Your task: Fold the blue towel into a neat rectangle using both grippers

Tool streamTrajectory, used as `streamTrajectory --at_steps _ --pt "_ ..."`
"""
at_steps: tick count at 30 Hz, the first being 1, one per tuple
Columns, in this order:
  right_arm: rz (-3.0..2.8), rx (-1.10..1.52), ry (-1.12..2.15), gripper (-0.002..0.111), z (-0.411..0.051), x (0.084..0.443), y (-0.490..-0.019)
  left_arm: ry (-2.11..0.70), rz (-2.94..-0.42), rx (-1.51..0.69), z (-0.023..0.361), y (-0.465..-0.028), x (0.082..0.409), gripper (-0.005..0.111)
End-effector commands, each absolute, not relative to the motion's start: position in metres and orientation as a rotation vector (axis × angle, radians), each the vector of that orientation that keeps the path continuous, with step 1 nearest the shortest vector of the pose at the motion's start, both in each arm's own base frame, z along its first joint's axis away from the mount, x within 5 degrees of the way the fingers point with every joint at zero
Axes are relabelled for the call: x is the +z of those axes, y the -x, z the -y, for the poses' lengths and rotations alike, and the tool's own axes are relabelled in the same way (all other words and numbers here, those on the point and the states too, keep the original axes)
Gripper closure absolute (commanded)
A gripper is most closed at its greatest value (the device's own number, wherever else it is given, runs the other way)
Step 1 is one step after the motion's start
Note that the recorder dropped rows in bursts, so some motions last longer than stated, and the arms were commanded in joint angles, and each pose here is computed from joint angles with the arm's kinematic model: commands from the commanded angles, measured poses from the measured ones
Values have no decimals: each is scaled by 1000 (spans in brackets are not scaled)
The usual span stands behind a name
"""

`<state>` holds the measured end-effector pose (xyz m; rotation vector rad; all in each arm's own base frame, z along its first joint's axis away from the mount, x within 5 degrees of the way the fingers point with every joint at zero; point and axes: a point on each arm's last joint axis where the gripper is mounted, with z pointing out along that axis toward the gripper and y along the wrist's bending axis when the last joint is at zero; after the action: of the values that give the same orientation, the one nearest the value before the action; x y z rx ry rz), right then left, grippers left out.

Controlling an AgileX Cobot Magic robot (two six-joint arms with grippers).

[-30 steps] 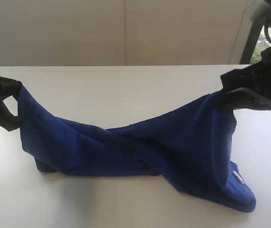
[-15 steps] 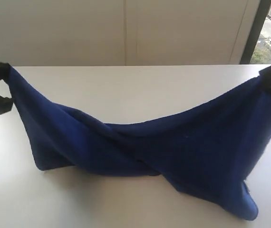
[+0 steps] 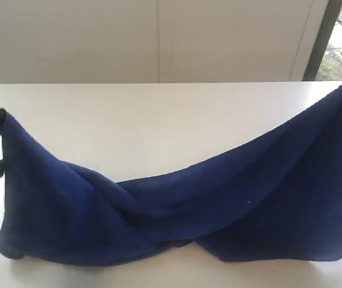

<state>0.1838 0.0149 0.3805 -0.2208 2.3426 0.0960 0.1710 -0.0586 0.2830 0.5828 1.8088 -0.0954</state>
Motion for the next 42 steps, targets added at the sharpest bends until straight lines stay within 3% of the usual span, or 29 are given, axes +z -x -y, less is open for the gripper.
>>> streamTrajectory --at_steps 1,8,10,20,23,30,37,42 --pt "-2369 97 208 108 -15 366 -194 -534 -1972 -41 52 -177 242 107" --pt "-2374 118 196 108 -16 361 -203 -462 -2189 41 47 -194 197 106" --pt "-2372 118 195 108 -16 361 -203 -472 -2227 44 48 -196 189 101" --pt "-2370 120 194 108 -16 361 -203 -411 -2303 183 41 -209 169 33" --pt "-2370 120 194 108 -16 361 -203 -368 -2285 242 36 -211 171 22" --pt "-2370 120 194 108 -16 361 -203 -85 -2267 329 21 -209 179 19" --pt "-2377 120 193 108 -16 359 -206 -19 -2280 23 37 -203 186 19" --pt "-2401 135 186 108 -17 352 -213 86 -2275 -53 39 -201 188 19"
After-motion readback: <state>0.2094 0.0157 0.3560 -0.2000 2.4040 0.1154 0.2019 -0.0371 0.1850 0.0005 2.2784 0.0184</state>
